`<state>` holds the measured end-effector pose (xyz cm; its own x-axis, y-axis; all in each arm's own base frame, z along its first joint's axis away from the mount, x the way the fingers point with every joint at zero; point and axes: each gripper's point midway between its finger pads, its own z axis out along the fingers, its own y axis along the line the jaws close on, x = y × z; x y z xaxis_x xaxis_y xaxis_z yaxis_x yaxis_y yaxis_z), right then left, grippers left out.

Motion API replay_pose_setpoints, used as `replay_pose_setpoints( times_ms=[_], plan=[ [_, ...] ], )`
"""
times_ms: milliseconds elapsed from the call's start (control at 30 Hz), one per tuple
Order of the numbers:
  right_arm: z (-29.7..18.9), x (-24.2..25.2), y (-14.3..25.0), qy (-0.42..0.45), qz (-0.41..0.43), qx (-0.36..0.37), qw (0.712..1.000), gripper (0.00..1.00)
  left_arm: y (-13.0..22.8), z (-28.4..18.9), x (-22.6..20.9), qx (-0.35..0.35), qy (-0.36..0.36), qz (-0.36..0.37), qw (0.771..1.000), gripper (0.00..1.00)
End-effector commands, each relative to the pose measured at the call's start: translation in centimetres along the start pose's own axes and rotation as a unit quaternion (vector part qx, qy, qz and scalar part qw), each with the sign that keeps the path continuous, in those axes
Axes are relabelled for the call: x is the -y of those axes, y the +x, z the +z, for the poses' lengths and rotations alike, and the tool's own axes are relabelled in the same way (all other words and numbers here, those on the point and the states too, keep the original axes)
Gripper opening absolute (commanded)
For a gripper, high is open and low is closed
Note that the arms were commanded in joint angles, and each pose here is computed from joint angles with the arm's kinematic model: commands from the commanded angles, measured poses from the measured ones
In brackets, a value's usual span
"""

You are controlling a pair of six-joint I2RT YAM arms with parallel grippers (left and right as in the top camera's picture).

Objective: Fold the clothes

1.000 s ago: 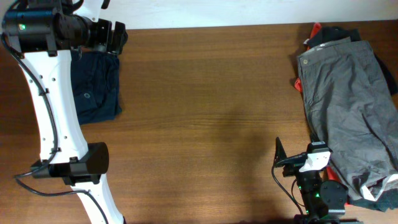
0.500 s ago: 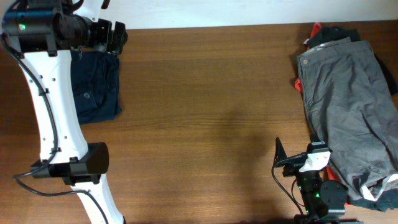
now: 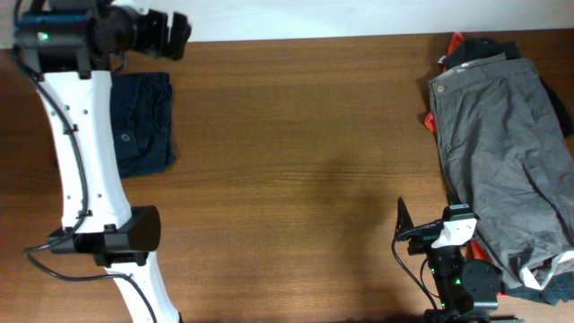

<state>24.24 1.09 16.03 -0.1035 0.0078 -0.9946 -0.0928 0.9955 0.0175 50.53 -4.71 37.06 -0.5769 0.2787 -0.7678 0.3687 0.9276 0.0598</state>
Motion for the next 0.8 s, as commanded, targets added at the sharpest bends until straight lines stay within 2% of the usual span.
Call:
replay_pose_setpoints(
  times_ms=[0,100,367,767],
  plan=[
    [0.0,0.1,0.2,0.001,0.002,0.002,1.0,0.99,-2.4,-2.4,2.2,0.048,0.016,0.019,0.999,0.99],
    [0.0,0.1,0.2,0.001,0.002,0.002,1.0,0.99,-3.0,-3.7,2.4,0.067,0.01,0.027,0.997,0.99],
    [0.0,0.1,0.2,0.0,0.002,0.002,1.0,0.99,-0.6,-6.5,3.6,0.076,0.006,0.029,0.997,0.99],
    [0.0,0.1,0.2,0.001,0.002,0.002,1.0,0.99,6.8,-7.8,6.0,0.089,0.005,0.032,0.996,0.99]
  ],
)
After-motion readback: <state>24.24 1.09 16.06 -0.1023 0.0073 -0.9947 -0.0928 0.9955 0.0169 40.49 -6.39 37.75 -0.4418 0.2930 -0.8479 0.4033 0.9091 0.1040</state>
